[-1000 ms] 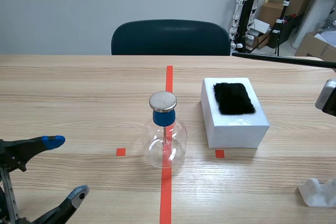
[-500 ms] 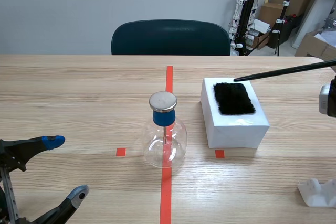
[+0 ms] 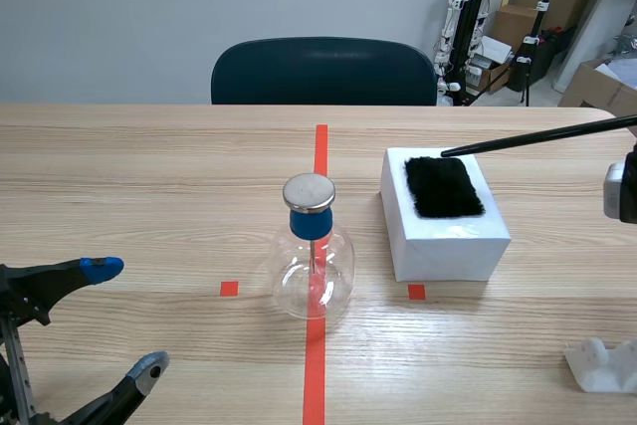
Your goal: Do the electroscope experiment. rub the rod on the fur
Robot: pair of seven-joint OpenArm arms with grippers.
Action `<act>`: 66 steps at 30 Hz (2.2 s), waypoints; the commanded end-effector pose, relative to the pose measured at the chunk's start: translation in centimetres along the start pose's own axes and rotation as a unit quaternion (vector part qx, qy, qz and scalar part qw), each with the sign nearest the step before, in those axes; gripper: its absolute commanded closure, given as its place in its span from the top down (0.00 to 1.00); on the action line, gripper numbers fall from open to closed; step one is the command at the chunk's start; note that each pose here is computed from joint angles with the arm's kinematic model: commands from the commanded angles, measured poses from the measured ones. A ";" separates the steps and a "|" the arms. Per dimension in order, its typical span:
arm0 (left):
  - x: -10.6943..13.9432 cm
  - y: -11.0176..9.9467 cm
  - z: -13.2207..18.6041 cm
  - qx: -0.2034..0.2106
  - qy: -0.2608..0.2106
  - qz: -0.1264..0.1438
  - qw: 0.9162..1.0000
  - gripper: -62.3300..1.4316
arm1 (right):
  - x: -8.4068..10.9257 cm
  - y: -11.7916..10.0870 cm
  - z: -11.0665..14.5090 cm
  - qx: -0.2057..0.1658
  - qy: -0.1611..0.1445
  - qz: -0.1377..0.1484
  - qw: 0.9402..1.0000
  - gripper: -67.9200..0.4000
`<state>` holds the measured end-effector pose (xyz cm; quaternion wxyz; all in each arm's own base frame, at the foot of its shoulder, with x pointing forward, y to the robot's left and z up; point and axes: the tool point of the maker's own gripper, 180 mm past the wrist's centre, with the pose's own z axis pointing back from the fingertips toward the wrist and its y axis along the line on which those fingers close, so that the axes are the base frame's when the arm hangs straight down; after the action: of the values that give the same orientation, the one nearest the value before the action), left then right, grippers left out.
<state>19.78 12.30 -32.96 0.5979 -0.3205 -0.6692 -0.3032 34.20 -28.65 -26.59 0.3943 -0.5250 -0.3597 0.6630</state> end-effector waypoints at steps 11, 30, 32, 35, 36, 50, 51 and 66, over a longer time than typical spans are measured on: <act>0.8 0.5 0.0 0.003 -0.015 -0.006 1.000 1.00 | -1.3 0.0 -0.4 0.040 -0.014 0.035 0.999 0.00; 0.8 0.5 0.0 0.003 -0.015 -0.006 1.000 1.00 | 0.5 -0.7 -1.9 0.052 -0.052 0.078 0.994 0.00; 0.8 0.5 0.0 0.003 -0.015 -0.006 1.000 1.00 | 0.6 -0.7 -1.9 0.053 -0.060 0.079 0.994 0.00; 0.8 0.5 0.0 0.003 -0.015 -0.006 1.000 1.00 | 0.9 -0.7 -1.7 0.053 -0.075 0.073 0.993 0.00; 0.8 0.5 0.0 0.003 -0.015 -0.006 1.000 1.00 | 1.0 -0.5 -1.5 0.055 -0.079 0.068 0.993 0.00; 0.8 0.5 0.0 0.003 -0.015 -0.006 1.000 1.00 | 1.6 0.2 -0.9 0.066 -0.103 0.050 0.991 0.00; 0.8 0.5 0.0 0.003 -0.015 -0.006 1.000 1.00 | 2.0 0.1 -0.8 0.064 -0.111 0.045 0.991 0.00; 0.8 0.5 0.0 0.003 -0.015 -0.006 1.000 1.00 | 1.0 0.2 -1.0 0.067 -0.084 0.051 0.993 0.00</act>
<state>19.78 12.30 -32.96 0.5979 -0.3205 -0.6692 -0.3032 34.57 -28.01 -28.60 0.3818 -0.4508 -0.3160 0.7424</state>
